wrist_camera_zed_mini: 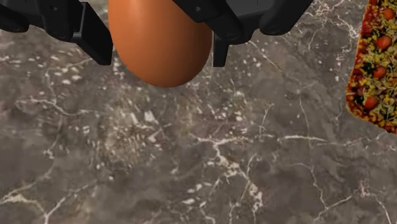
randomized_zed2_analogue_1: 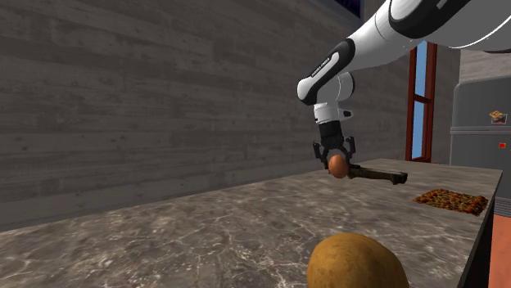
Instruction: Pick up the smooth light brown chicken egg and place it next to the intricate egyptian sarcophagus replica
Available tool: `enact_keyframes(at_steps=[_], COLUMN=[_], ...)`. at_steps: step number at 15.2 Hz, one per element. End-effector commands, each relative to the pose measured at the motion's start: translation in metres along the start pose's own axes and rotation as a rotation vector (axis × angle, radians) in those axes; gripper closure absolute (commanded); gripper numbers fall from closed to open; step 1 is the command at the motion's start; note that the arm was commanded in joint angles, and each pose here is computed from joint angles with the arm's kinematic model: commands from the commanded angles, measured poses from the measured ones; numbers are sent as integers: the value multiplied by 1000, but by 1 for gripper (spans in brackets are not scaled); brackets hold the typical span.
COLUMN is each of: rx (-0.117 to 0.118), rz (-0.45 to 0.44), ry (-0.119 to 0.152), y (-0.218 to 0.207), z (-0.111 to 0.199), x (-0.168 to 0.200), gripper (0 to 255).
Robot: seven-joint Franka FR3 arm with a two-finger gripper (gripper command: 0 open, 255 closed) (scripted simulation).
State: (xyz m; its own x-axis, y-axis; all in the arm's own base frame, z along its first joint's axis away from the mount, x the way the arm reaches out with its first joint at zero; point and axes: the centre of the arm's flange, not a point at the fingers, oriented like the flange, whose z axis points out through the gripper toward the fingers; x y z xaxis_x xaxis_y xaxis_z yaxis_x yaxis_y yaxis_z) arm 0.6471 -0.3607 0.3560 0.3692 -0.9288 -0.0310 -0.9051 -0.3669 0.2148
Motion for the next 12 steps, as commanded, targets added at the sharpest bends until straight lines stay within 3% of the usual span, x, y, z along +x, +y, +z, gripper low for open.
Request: enact_keyframes(at_steps=[1, 6, 12], rx=[0, 0, 0], rz=[0, 0, 0], ry=[1, 1, 1], y=[-2, -8, -8], z=[10, 37, 37], x=[1, 2, 2], gripper=[255, 255, 255])
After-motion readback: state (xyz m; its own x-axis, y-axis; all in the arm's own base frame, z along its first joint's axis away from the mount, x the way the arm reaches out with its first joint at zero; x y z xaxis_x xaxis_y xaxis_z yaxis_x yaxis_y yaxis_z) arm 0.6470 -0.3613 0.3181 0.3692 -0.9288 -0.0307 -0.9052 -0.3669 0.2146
